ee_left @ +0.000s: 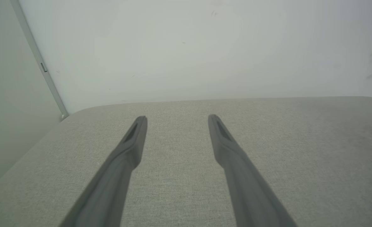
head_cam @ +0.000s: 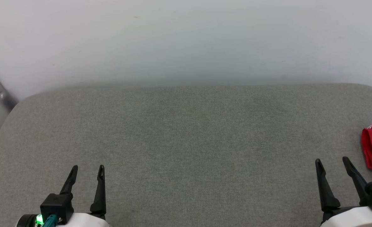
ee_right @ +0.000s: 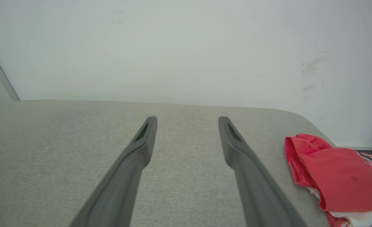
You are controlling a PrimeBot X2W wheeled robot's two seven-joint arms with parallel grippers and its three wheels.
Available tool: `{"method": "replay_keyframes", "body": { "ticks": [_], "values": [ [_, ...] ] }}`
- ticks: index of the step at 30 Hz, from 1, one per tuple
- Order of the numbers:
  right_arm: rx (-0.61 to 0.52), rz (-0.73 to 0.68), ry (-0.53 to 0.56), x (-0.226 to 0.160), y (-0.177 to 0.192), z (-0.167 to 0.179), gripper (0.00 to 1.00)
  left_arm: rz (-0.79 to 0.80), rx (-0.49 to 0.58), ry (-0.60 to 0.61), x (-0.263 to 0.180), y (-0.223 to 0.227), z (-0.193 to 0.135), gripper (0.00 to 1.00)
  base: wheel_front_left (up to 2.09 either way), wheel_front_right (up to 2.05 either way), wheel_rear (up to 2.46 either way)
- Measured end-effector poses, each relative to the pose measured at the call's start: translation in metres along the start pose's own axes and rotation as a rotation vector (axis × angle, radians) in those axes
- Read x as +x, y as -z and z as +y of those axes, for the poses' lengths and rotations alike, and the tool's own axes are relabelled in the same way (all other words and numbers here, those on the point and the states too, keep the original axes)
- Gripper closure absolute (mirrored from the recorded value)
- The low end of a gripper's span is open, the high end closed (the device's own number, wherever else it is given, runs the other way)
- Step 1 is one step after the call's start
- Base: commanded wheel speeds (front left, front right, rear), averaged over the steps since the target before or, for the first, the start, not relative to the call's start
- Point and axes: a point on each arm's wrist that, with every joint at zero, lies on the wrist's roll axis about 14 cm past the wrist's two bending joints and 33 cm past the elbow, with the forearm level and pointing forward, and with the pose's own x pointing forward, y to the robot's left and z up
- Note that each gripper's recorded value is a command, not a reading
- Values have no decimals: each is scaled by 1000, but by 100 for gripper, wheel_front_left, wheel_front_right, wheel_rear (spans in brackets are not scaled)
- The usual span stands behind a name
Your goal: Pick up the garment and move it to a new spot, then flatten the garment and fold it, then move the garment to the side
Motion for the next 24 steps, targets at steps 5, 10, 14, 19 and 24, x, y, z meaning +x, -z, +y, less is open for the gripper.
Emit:
{"method": "replay_keyframes", "body": {
  "ticks": [5,10,14,19,24],
  "values": [
    [9,1,-2,-2,-1,2,0,13,-3,7,1,4,-3,0,0,0,0],
    [16,3,-7,-1,0,4,0,28,-7,8,1,7,-3,0,0,0,0],
    [25,3,-7,-1,1,5,0,35,-10,7,1,9,-2,0,0,0,0],
    [28,3,-5,-1,1,4,100,41,-13,5,1,10,-1,100,0,0,0],
    [44,58,-3,-4,19,5,100,103,-41,-3,-7,30,-7,100,0,0,0]
  ]
}}
